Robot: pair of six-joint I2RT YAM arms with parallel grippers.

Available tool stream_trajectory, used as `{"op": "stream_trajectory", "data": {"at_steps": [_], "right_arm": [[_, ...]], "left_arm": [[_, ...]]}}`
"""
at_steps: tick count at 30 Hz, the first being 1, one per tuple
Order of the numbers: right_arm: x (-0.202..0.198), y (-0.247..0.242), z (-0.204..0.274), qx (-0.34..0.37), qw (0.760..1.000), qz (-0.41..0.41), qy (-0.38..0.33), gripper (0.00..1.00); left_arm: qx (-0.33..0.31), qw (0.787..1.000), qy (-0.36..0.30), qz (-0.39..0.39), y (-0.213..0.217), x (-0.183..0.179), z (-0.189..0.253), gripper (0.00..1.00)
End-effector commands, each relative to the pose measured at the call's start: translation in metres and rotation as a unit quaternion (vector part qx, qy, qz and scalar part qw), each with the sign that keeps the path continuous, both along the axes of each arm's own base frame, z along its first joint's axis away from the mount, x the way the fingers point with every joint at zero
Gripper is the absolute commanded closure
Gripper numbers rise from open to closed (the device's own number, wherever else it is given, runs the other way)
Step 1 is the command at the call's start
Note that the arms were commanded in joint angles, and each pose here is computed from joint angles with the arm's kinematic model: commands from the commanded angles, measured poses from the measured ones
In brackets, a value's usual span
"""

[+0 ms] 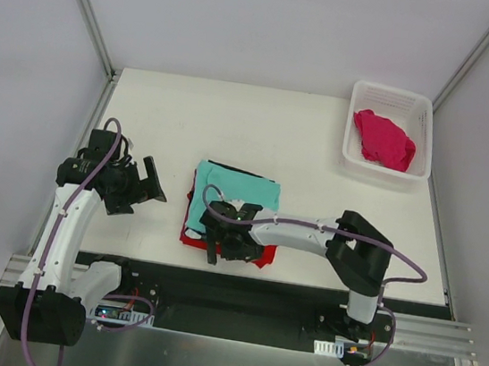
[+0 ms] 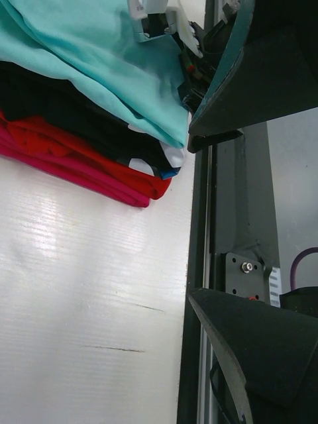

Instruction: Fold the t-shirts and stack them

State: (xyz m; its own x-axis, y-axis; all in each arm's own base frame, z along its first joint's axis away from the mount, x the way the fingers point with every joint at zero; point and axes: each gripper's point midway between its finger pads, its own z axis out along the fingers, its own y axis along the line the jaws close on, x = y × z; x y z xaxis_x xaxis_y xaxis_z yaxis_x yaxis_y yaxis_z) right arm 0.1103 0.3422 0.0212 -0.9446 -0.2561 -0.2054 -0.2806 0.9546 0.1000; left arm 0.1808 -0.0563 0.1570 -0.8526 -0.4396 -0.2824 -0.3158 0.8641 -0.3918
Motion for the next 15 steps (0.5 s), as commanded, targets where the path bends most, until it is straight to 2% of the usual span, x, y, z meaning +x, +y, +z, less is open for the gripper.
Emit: {"op": "stream_trajectory", "data": {"at_steps": [1, 15], "right_arm": [[0.01, 0.001, -0.011, -0.024, 0.999, -0.009, -0.031, 0.06], [0.056, 0.011, -0.013, -0.053, 0.996, -0.021, -0.075, 0.06]], "left_arm": [[0.008, 1.0, -0.003, 0.0, 0.004, 0.0, 0.007, 0.01], [0.011, 1.0, -0.003, 0.001, 0.005, 0.002, 0.009, 0.01]]}}
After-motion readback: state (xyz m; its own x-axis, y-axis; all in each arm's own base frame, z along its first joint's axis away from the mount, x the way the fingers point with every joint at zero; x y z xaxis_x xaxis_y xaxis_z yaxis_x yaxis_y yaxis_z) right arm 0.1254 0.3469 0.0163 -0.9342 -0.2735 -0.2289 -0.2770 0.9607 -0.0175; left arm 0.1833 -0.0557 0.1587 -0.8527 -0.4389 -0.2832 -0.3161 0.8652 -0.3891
